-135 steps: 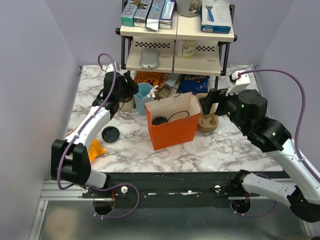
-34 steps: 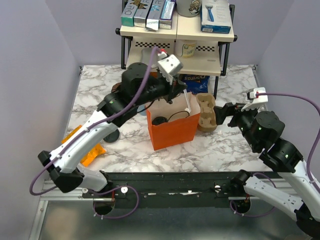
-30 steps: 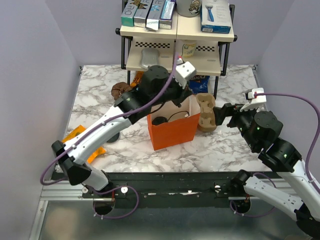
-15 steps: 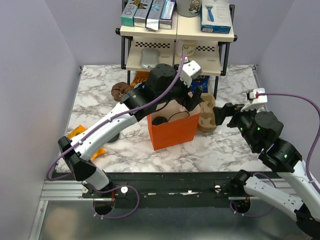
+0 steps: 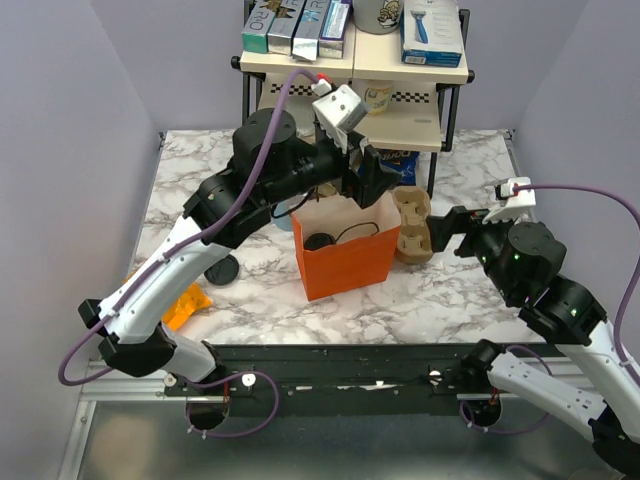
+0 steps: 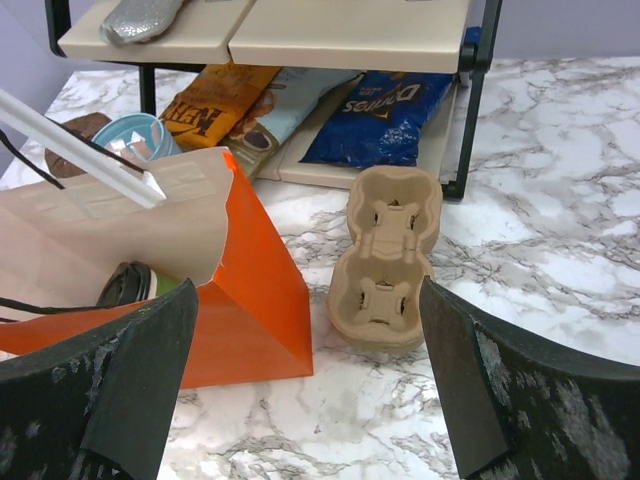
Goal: Pack the takeout coffee
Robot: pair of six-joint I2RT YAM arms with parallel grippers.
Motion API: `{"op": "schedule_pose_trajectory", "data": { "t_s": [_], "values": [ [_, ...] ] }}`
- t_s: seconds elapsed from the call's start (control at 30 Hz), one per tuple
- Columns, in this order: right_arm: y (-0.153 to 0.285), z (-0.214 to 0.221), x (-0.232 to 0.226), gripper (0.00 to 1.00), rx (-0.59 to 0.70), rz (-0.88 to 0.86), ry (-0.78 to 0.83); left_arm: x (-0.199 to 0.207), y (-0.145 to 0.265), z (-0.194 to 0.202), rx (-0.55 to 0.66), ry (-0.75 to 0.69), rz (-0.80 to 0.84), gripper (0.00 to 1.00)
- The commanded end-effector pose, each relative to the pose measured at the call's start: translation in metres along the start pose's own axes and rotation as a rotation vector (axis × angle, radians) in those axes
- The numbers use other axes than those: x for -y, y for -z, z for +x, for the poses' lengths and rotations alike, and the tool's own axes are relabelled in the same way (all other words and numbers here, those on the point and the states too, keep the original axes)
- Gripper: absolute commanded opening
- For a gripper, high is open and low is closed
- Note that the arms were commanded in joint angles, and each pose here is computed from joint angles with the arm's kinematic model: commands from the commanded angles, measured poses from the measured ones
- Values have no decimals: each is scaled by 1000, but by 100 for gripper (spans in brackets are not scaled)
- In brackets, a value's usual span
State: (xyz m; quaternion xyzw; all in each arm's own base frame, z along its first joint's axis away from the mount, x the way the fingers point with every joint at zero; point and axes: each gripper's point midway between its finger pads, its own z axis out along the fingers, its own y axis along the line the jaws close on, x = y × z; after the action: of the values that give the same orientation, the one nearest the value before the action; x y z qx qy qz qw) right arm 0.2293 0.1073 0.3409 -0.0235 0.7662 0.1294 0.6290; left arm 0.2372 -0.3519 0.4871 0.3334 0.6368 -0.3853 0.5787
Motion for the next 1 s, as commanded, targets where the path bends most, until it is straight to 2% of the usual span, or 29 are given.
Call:
{"op": "schedule_pose_trajectory", "data": {
  "t_s": [0.0, 0.17, 0.23, 0.33, 0.4, 0.57, 0.6, 0.7, 0.97],
  "values": [
    [6, -6, 3, 100, 11, 12, -30, -3, -15, 31, -113, 39, -7, 99],
    [5, -4, 7, 100, 15, 33, -17, -5, -38, 66, -224, 44, 14, 99],
    [-3, -6, -2, 100, 34, -9, 30, -8, -48, 77, -254, 59, 6, 99],
    [-24, 1, -18, 100, 45, -70, 114, -9, -53, 76, -251, 108, -13, 99],
    [-33, 2, -39, 100, 79, -177, 174, -12, -53, 76, -254, 135, -41, 99],
    [-42, -1, -67, 100, 198, -313, 168, -26, -52, 80, -262, 278, -135, 99],
    [-43, -8, -69, 100, 248, -329, 193, -29, -51, 78, -255, 318, -148, 99],
    [-48, -1, -77, 99, 275, -372, 197, -37, -47, 73, -231, 430, -158, 99],
    [-59, -13, -89, 92, 361, -387, 135, -33, -43, 71, -195, 549, -141, 99]
  ]
}}
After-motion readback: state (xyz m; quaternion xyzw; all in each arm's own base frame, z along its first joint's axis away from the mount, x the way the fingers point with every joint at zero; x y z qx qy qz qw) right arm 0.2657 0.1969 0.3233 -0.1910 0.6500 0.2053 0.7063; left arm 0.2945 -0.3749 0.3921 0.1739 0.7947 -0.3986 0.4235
